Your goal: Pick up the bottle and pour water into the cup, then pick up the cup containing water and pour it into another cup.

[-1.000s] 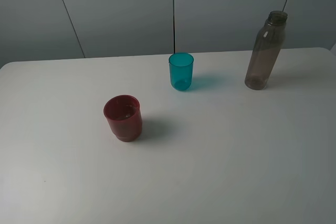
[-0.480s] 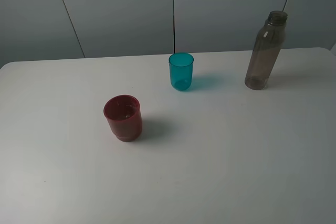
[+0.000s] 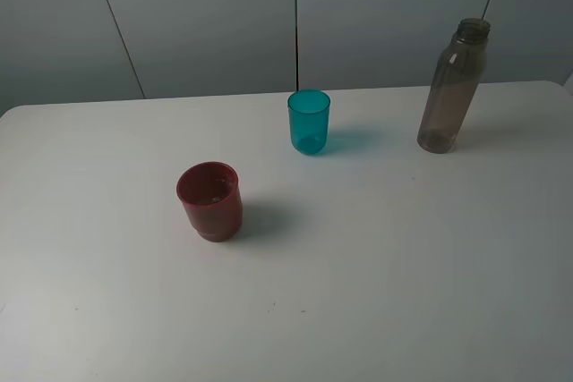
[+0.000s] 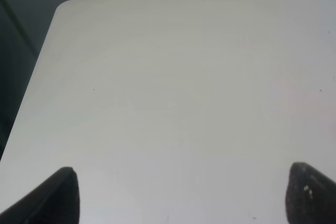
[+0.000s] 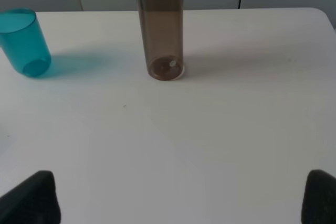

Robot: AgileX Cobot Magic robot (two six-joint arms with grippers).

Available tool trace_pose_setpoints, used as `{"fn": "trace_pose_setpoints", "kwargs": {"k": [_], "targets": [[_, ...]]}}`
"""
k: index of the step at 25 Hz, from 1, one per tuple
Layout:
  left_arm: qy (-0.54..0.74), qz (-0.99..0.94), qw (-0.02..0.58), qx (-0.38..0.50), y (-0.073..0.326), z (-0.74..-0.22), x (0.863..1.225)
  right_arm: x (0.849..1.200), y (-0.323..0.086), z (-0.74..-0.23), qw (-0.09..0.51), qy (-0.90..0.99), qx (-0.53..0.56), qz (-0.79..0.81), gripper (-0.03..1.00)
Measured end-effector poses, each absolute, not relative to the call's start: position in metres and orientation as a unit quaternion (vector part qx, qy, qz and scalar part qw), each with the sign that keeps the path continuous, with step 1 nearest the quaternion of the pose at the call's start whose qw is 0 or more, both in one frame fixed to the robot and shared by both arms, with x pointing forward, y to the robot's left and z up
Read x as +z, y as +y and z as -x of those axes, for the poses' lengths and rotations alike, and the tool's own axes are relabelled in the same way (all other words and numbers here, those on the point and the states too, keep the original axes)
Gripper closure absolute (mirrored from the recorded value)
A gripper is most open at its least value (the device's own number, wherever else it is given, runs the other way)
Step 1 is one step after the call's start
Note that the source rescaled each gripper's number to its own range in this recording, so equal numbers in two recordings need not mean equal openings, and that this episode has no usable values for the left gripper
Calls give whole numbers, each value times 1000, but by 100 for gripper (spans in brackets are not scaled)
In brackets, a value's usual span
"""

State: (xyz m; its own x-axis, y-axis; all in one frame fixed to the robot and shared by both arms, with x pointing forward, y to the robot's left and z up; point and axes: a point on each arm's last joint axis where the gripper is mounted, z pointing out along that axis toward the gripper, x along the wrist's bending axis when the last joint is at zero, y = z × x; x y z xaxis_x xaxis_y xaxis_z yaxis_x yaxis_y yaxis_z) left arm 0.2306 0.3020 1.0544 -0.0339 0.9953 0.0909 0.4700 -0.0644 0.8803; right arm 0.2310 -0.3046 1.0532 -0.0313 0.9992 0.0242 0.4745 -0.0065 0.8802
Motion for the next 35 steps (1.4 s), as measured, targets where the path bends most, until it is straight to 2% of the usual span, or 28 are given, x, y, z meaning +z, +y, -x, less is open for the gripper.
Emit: {"fn": "trace_pose_setpoints", "kwargs": {"k": [35], "targets": [[600,-610,331,397,302,-231,1054,1053,-305,-231,342,619,382,-595,-3]]}}
